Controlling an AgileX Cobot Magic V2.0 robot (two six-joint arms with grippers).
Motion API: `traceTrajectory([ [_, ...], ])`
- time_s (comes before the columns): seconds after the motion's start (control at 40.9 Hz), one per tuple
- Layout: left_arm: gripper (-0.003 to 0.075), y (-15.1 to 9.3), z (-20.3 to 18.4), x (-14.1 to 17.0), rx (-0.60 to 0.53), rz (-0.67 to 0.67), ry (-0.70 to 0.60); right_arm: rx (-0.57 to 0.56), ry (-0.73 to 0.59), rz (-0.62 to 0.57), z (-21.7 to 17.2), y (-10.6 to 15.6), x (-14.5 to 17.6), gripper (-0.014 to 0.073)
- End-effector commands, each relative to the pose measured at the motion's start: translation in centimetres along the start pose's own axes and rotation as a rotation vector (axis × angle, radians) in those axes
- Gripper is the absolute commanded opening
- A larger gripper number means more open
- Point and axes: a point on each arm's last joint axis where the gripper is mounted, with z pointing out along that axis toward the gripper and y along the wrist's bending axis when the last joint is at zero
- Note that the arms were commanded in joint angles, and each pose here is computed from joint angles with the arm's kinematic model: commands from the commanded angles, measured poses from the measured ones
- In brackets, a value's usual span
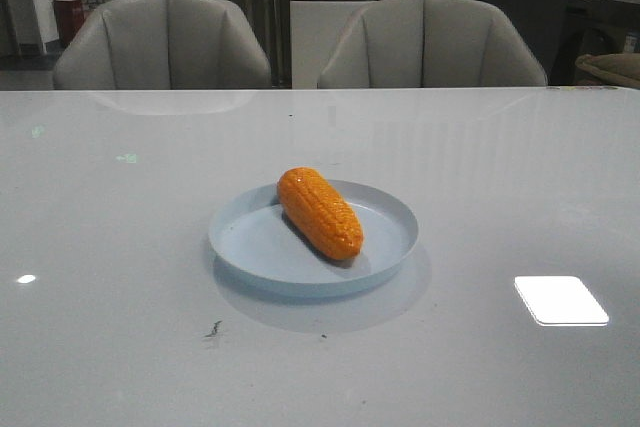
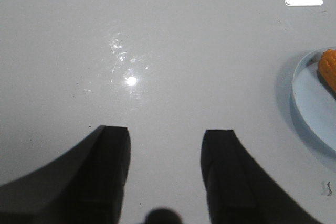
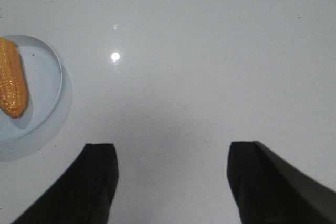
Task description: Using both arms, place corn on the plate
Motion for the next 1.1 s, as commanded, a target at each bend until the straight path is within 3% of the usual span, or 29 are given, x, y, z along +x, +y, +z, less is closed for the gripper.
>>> traceTrajectory([
  [0.0,0.0285,-0.07,-0.86,-1.41,0.001,-0.011,-0.112,0.0,-0.087,-0.002,-0.8,0.03,-1.04,0.0542],
  [0.342,0.0089,-0.09,-0.86,-1.41,0.004,-0.015,-0.112,0.0,-0.087,-0.002,-0.8,0.03,-1.04,0.0542],
  [0.954,0.009,-0.06,-0.52,-1.0,0.003,-0.015,-0.106,0.0,-0.087,-0.002,-0.8,0.03,-1.04,0.0542],
  [1.076,0.009,-0.43,-1.04,-0.51,0.015,0.018,-0.21,0.0,-0.087,-0.002,-0.8,0.03,-1.04,0.0542],
])
